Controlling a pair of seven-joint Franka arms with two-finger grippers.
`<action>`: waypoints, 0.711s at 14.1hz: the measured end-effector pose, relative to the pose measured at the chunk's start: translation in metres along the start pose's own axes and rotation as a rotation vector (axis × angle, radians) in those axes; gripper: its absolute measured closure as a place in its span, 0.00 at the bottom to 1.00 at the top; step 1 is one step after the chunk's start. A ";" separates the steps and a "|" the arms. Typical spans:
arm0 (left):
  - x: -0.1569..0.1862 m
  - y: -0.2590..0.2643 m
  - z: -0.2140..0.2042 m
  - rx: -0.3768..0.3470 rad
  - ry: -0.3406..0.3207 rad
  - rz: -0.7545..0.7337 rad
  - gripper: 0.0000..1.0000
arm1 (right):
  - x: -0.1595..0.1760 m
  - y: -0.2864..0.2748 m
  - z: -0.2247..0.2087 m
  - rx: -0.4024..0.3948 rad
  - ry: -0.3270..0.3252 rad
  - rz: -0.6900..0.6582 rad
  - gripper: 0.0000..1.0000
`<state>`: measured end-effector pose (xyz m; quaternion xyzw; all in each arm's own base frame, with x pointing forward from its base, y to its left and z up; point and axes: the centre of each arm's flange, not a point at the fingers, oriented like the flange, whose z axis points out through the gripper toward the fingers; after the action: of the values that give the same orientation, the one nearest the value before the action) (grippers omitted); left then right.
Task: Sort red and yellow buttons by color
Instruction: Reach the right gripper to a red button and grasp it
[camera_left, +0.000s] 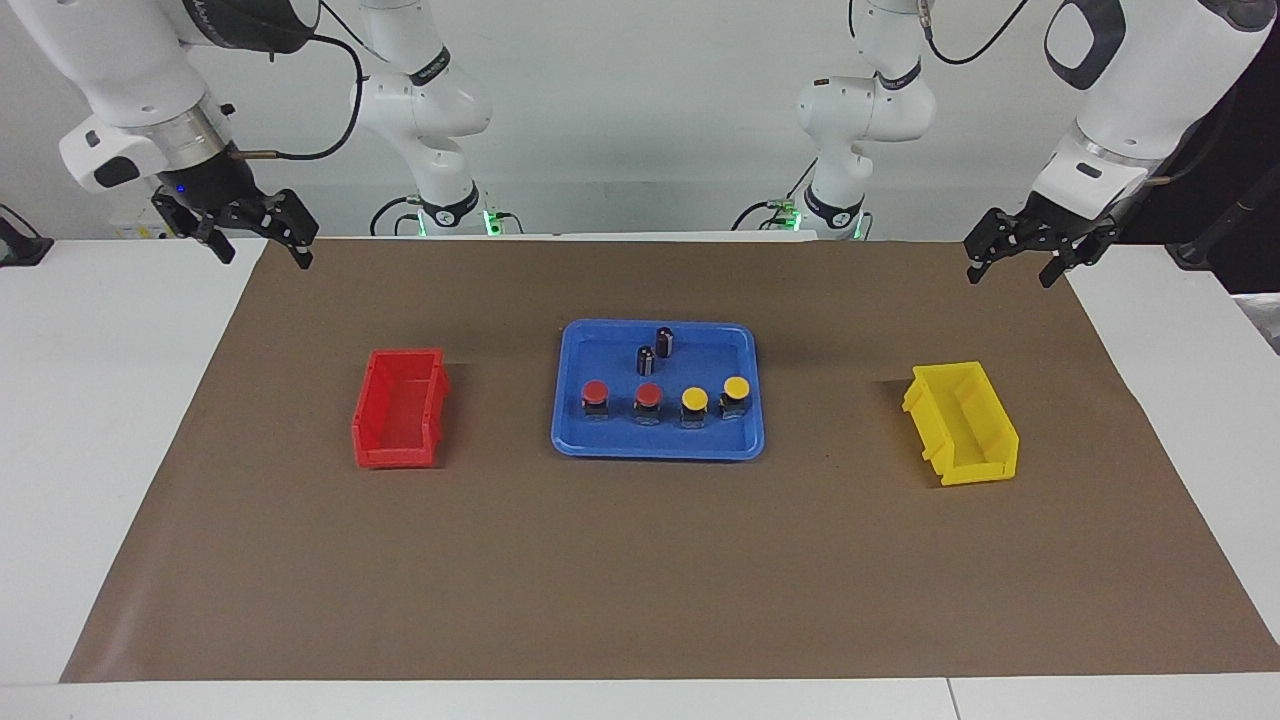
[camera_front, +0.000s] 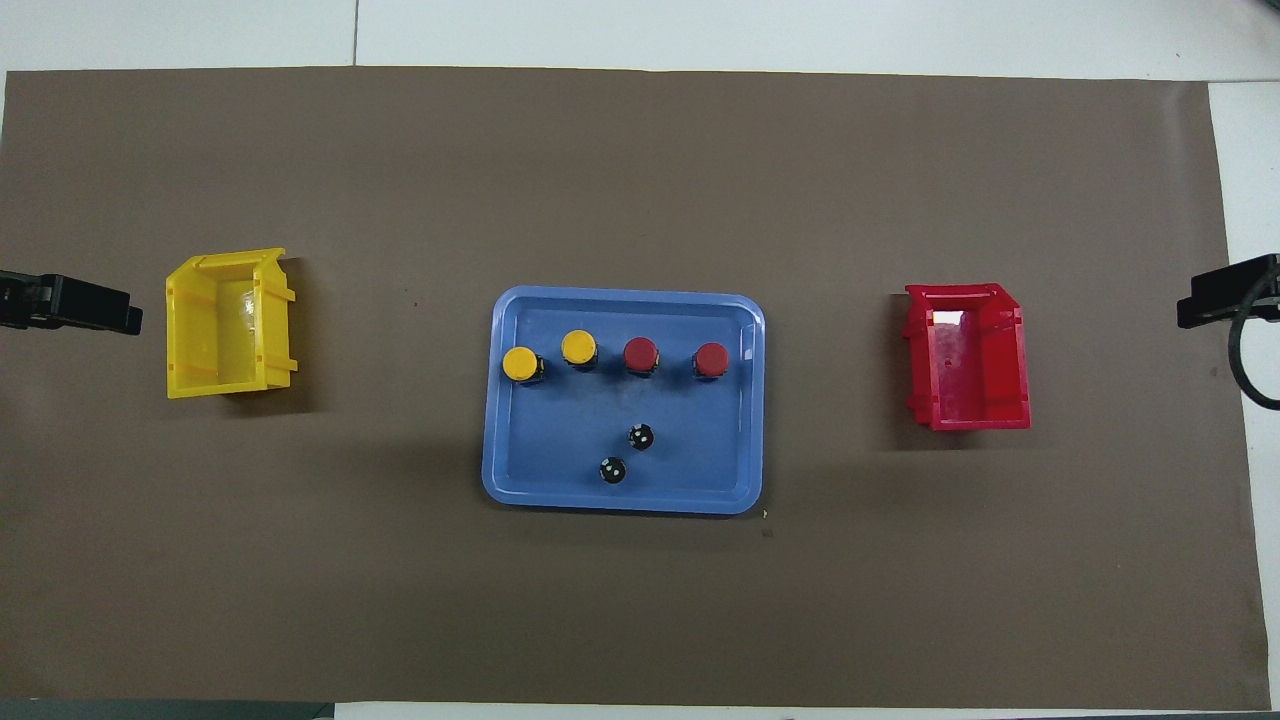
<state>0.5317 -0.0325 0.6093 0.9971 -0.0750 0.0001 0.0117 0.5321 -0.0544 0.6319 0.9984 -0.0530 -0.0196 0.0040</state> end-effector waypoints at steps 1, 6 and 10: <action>-0.001 0.000 0.001 -0.001 -0.010 0.000 0.00 | 0.000 0.000 0.000 0.000 0.000 0.000 0.00; -0.014 0.001 0.006 -0.008 -0.106 0.000 0.00 | 0.000 0.000 0.000 0.000 -0.002 -0.001 0.00; -0.016 0.000 0.004 -0.004 -0.107 -0.050 0.00 | -0.001 -0.001 0.005 0.000 -0.016 -0.003 0.00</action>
<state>0.5155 -0.0297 0.6056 0.9972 -0.0508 -0.0536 0.0098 0.5312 -0.0529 0.6271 0.9983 -0.0516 -0.0277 0.0038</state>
